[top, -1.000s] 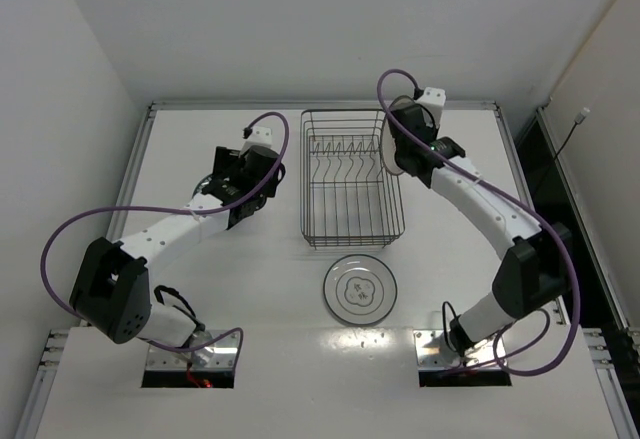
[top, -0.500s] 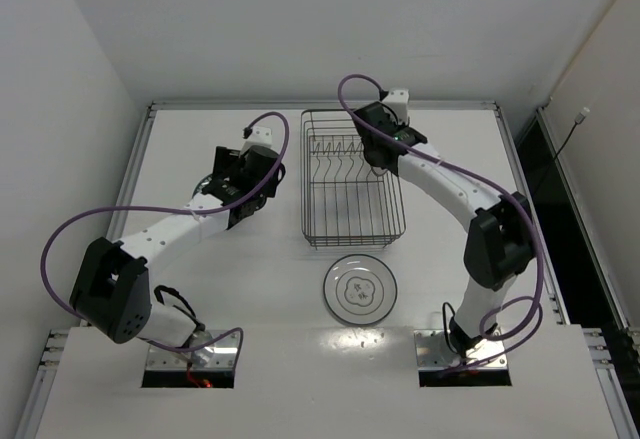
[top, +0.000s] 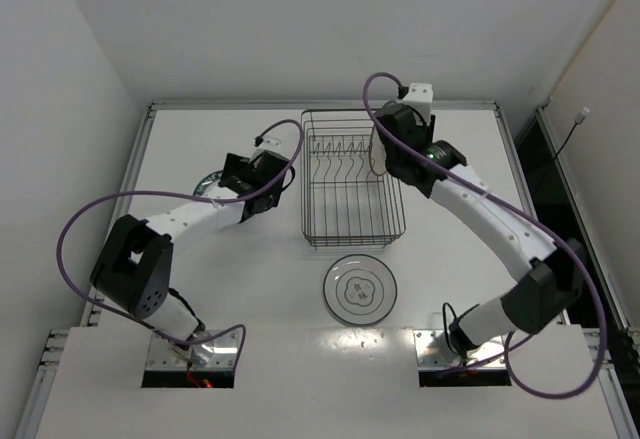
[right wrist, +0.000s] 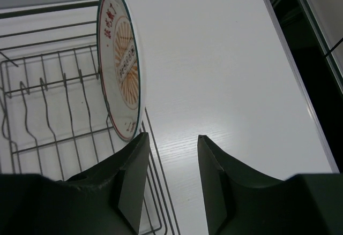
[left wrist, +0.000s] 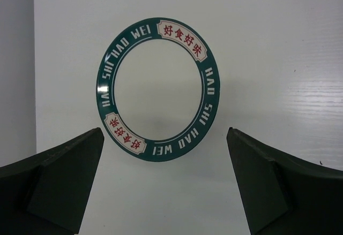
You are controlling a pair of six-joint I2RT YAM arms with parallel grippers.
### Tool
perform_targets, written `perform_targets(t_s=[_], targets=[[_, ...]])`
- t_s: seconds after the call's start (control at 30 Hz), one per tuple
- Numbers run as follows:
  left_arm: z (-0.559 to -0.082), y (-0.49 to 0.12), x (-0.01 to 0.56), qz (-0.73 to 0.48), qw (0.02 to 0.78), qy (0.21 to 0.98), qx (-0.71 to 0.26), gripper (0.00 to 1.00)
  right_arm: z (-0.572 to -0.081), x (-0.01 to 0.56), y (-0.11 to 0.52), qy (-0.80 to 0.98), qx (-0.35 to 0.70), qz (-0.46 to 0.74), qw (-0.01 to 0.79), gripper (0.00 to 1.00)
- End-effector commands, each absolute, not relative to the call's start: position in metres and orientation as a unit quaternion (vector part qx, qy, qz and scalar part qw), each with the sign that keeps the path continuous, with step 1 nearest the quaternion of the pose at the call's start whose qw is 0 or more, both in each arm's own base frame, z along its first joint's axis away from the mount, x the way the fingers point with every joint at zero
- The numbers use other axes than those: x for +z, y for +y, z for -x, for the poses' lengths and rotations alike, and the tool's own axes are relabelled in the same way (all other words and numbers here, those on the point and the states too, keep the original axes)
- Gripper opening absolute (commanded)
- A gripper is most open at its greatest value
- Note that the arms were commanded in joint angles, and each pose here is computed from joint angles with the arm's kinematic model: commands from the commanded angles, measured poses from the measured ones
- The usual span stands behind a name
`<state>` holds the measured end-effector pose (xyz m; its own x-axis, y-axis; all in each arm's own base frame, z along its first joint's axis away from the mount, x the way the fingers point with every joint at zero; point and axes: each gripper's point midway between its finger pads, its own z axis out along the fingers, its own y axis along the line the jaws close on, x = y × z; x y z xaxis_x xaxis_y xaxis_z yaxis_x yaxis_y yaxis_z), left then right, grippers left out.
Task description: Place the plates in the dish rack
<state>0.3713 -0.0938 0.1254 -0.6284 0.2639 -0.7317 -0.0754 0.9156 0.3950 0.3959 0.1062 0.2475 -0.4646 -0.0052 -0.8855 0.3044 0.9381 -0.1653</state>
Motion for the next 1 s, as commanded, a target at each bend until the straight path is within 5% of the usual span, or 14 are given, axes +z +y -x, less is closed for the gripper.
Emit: perform_targets(t_s=[0.0,0.3,0.83,0.93,0.97], targets=[[-0.379,-0.101,0.137,-0.051,0.437,0.878,0.190,0.99,-0.377,0.273,0.108,0.828,-0.122,-0.083,0.541,0.38],[-0.379,-0.103,0.126,-0.061,0.420,0.884,0.194,0.99,-0.358,0.287,0.101,0.814,-0.085,-0.093,0.567,0.41],[-0.379,-0.106,0.117,-0.069,0.408,0.890,0.191,0.99,-0.432,0.227,0.107,0.838,-0.212,-0.060,0.500,0.41],[-0.379,-0.108,0.119,-0.070,0.411,0.890,0.185,0.99,-0.436,0.216,0.109,0.839,-0.214,-0.057,0.496,0.34],[-0.381,-0.109,0.123,-0.068,0.414,0.889,0.183,0.99,-0.438,0.210,0.104,0.840,-0.224,-0.059,0.490,0.25]])
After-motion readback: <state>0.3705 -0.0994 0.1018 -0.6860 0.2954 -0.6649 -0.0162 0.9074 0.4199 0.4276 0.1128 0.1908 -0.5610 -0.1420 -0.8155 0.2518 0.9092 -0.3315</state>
